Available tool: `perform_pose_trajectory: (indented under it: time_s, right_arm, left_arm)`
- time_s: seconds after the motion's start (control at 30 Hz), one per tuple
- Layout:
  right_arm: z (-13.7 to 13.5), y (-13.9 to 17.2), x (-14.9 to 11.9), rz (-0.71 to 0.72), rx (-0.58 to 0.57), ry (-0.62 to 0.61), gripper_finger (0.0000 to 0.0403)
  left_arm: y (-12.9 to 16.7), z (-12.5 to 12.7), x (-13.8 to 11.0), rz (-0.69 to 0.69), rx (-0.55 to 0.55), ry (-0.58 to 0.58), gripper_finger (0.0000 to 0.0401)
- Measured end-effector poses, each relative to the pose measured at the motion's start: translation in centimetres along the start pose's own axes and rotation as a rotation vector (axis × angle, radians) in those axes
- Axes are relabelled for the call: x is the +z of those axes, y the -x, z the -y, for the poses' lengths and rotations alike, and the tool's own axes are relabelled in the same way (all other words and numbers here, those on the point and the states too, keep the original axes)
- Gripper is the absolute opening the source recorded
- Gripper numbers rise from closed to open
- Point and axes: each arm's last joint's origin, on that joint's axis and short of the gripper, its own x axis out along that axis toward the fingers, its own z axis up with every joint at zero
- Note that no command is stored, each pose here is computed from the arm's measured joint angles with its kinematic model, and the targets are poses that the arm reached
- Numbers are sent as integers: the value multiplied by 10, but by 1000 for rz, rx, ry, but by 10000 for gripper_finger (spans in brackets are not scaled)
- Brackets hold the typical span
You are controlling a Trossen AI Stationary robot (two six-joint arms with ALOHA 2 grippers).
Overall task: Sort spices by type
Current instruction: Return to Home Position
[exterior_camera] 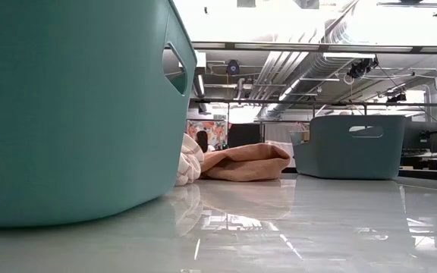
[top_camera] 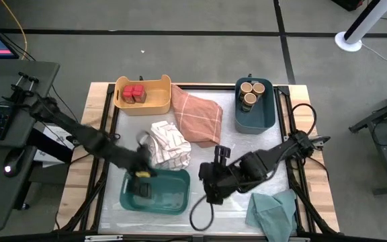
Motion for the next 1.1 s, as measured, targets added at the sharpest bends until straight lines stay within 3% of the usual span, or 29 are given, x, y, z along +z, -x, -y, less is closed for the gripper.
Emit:
perform_pose_trajectory:
  time_s: [0.17, 0.27, 0.33, 0.5, 0.63, 0.83, 1.1]
  right_arm:
    - [23, -9, 3, -109, -9, -18, 0]
    - [37, -8, 2, -156, -45, -34, 0]
    - [45, 1, 1, -128, -36, -64, 0]
    - [68, 32, -26, -102, -37, -219, 0]
    - [93, 48, -57, 21, 9, -356, 0]
    - [140, 33, -113, 239, 87, -503, 0]
    - [193, 0, -190, 510, 264, -519, 0]
  left_arm:
    - [70, -7, 12, 384, -2, -148, 0]
    - [95, -19, 2, 594, -33, -173, 0]
    - [98, -29, -11, 715, -78, -166, 0]
    - [71, -58, -55, 994, -183, -90, 0]
    - [60, -83, -79, 1190, -162, -31, 0]
    - [50, -111, -89, 1237, -34, 20, 0]
    - [37, -137, -90, 1112, 133, 111, 0]
